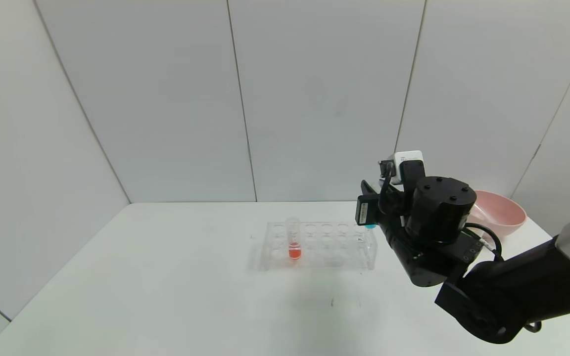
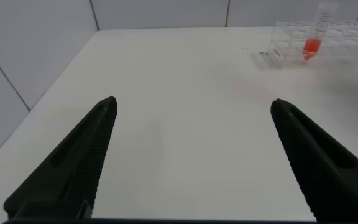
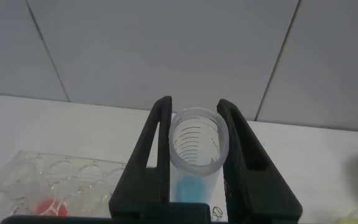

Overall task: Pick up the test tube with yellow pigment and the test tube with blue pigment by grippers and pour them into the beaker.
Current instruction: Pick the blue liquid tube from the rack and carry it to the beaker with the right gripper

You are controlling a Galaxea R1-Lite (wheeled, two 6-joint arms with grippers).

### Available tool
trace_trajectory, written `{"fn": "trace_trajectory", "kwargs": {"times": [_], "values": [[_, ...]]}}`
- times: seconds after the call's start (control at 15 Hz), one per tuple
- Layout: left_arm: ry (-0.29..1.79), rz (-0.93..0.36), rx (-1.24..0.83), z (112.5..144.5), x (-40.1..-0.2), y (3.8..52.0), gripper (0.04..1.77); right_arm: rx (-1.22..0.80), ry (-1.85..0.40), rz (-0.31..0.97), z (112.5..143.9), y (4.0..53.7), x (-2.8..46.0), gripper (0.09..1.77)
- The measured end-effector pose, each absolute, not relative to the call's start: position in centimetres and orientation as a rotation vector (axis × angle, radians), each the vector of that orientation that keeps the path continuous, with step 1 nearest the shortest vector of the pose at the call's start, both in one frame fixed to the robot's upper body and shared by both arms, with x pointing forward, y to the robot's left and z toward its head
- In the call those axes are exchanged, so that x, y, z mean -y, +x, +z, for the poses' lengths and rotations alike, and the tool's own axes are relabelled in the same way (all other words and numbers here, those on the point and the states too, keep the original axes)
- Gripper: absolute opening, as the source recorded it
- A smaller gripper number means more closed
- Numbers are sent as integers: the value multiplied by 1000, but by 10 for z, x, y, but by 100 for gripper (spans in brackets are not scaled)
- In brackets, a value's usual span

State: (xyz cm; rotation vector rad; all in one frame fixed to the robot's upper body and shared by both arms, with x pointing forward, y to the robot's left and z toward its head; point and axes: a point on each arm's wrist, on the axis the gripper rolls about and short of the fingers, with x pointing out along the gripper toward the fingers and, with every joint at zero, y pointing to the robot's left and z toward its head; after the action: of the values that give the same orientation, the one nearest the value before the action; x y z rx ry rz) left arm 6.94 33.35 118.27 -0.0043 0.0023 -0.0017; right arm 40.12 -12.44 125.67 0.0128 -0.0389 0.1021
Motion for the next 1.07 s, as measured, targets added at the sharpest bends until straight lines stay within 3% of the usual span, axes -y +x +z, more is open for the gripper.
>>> {"fn": "trace_trajectory", "kwargs": {"times": [0.27, 0.4, 0.8, 1.07], "values": [[-4, -2, -2, 1183, -334, 69, 176, 27, 3, 113, 1260, 400, 127, 54], [-4, -2, -2, 1183, -334, 69, 176, 14, 1, 182, 1262, 398, 133, 54], [-4, -2, -2, 1183, -334, 69, 176, -79, -14, 639, 1266, 366, 189, 54], [-4, -2, -2, 1183, -334, 69, 176, -76, 5, 745, 1274, 362, 248, 54]]}}
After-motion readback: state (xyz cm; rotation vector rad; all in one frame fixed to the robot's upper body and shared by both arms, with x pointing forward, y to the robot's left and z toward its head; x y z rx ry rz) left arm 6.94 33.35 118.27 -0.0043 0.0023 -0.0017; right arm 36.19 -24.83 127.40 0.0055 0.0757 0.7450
